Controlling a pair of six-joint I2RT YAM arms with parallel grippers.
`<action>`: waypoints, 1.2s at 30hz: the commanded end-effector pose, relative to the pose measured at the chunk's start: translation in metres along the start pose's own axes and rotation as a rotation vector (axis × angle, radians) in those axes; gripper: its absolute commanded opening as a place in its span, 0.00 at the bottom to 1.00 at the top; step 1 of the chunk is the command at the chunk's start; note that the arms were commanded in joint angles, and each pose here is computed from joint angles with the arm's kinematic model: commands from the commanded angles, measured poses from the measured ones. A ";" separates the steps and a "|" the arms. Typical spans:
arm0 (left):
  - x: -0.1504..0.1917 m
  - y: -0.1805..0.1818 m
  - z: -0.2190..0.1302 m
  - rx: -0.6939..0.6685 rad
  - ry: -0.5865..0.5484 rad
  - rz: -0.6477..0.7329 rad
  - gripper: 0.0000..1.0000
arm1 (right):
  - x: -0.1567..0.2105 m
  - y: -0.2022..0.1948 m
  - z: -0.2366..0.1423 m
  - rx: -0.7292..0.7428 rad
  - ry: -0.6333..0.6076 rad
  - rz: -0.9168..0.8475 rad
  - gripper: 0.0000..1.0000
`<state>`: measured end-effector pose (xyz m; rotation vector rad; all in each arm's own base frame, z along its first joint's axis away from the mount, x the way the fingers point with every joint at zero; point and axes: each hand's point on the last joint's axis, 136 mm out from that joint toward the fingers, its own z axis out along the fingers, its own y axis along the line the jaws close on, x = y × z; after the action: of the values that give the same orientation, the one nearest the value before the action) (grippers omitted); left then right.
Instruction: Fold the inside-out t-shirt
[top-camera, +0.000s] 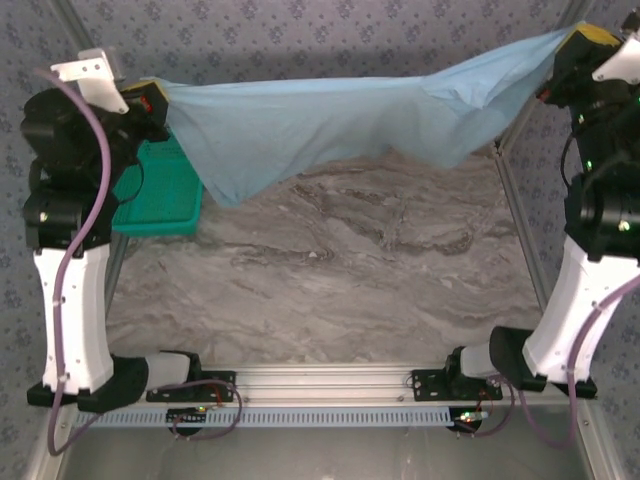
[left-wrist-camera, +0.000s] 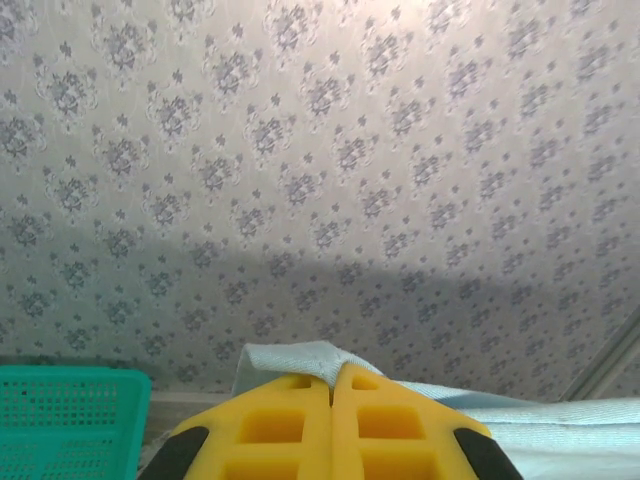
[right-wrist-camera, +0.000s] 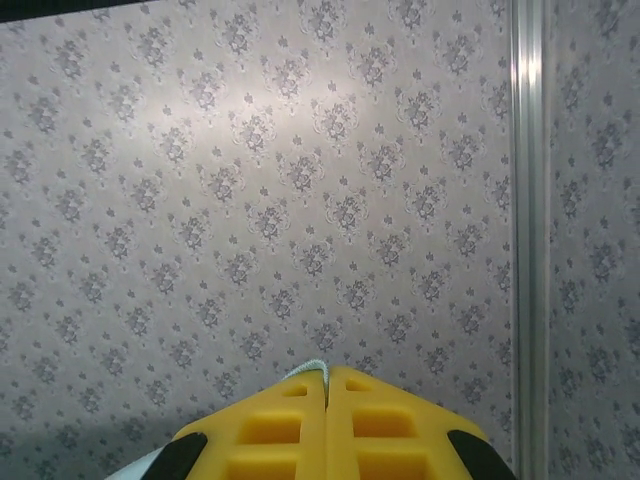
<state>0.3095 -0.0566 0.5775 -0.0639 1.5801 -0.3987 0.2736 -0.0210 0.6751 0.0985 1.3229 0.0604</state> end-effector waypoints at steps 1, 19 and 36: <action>-0.009 -0.005 -0.033 0.022 -0.049 -0.017 0.00 | -0.026 -0.002 -0.048 0.045 -0.068 -0.052 0.00; 0.024 0.014 -0.018 -0.050 0.030 -0.036 0.00 | -0.023 -0.015 -0.028 0.110 -0.067 -0.120 0.00; 0.316 0.142 0.274 -0.271 0.562 -0.002 0.12 | 0.387 -0.010 0.267 0.030 0.545 -0.124 0.13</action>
<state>0.5528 -0.0801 0.2108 -0.1836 2.2918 -0.2543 0.6034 -0.0163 0.3519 0.0484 1.9484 0.0053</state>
